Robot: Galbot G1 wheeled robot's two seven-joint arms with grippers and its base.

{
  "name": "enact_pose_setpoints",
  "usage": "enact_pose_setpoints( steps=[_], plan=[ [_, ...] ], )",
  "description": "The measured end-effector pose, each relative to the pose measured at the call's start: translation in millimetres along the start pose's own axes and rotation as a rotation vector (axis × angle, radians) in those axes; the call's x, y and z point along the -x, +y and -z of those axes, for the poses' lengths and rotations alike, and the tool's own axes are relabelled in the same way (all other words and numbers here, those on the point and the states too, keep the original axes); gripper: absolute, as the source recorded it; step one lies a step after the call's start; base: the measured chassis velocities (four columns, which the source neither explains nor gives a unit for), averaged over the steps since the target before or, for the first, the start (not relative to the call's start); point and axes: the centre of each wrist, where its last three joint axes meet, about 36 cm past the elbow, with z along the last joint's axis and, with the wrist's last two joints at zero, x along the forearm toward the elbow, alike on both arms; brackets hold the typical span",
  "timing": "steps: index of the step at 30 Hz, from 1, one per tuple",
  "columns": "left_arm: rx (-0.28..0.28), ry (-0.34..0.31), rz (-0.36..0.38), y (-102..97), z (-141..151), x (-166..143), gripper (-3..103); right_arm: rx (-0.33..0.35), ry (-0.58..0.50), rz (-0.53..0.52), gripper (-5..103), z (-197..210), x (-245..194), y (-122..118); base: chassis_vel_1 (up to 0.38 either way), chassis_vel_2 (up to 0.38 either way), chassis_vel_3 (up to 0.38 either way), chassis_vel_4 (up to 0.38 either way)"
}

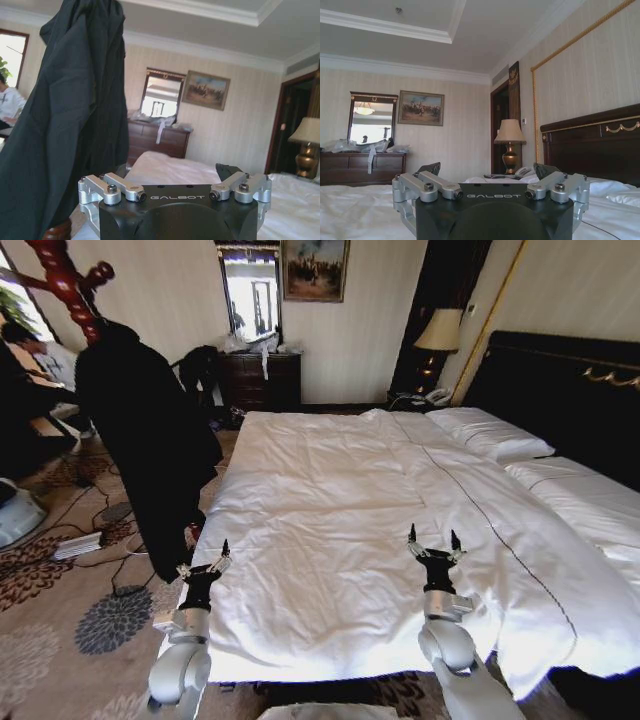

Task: Pick up the clothes from the bed and hang them on the clothes hanger.

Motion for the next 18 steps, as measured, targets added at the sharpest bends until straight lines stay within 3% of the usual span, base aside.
enact_pose_setpoints(
  steps=[5, 18],
  plan=[
    [-0.001, -0.009, -0.015, 0.1, 3.1, -5.2, 100, 0.032, 0.030, 0.011, 100, 13.5, -5.7, -1.1, 0.000, 0.000, 0.000, 0.000],
    [0.001, -0.009, -0.014, 0.7, 3.7, -5.3, 100, 0.034, 0.034, 0.014, 100, 14.0, -5.8, -1.2, 0.000, 0.000, 0.000, 0.000]
  ],
)
